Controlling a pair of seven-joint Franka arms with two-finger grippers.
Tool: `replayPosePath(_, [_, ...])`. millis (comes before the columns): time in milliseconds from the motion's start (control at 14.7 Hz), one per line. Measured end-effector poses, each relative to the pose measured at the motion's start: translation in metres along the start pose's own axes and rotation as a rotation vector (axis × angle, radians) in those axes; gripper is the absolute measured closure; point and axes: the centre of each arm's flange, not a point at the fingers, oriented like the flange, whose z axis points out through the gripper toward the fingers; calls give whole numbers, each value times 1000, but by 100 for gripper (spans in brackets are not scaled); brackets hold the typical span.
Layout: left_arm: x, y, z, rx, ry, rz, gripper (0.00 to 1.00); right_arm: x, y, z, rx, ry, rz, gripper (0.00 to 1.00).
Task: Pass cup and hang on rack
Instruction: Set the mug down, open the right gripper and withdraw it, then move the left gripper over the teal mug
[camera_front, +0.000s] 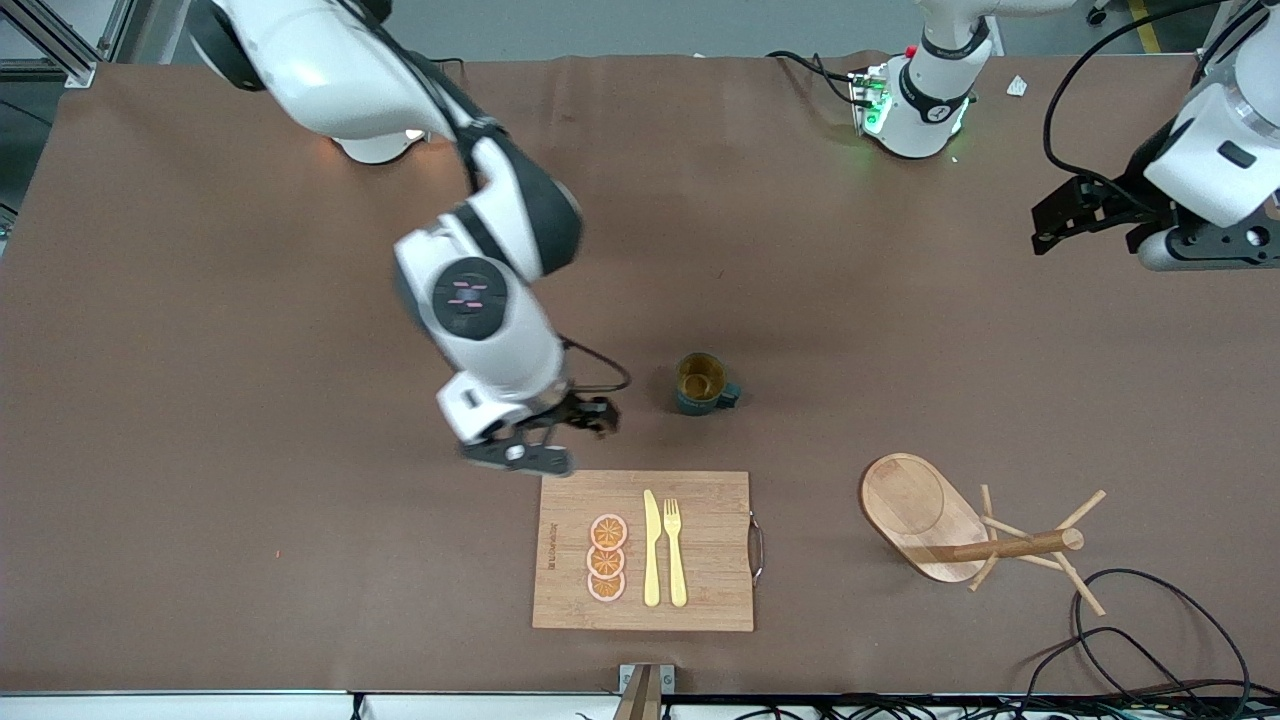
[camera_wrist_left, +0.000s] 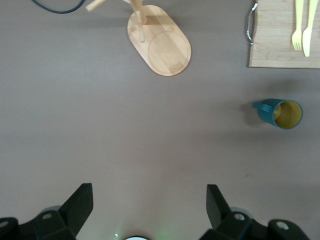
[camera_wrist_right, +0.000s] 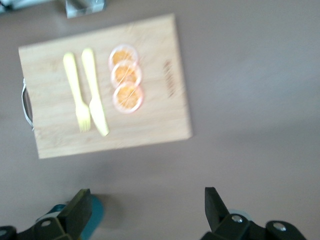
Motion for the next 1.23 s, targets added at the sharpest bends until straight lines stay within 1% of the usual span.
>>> replayPosePath(204, [-8,46,3,1,-4,31,0,40,82,-58,-12,20,-93,0])
replayPosePath(341, [-10,79,10,-2,-2,52,0,60,140,-86,-29,15,-109,0])
replayPosePath(477, [-7,111,21,-14,15,38,0,70,189,-113,-44,6,-95,0])
replayPosePath(613, [-8,139,34,-12,10,-18,0,73,229,-141,-53,7,-78,0])
replayPosePath(818, [-20,185,52,51,21,-126,0,71,278,-176,-65,8,-66,0])
replayPosePath(954, [-29,221,66,82,48,-183,0,68,310,-193,-72,16,-65,0])
replayPosePath(1090, [-35,252,81,79,71,-269,0,61,338,-208,-81,21,-43,0])
replayPosePath(1226, [-40,281,98,73,88,-348,0,47,352,-222,-90,23,-27,0])
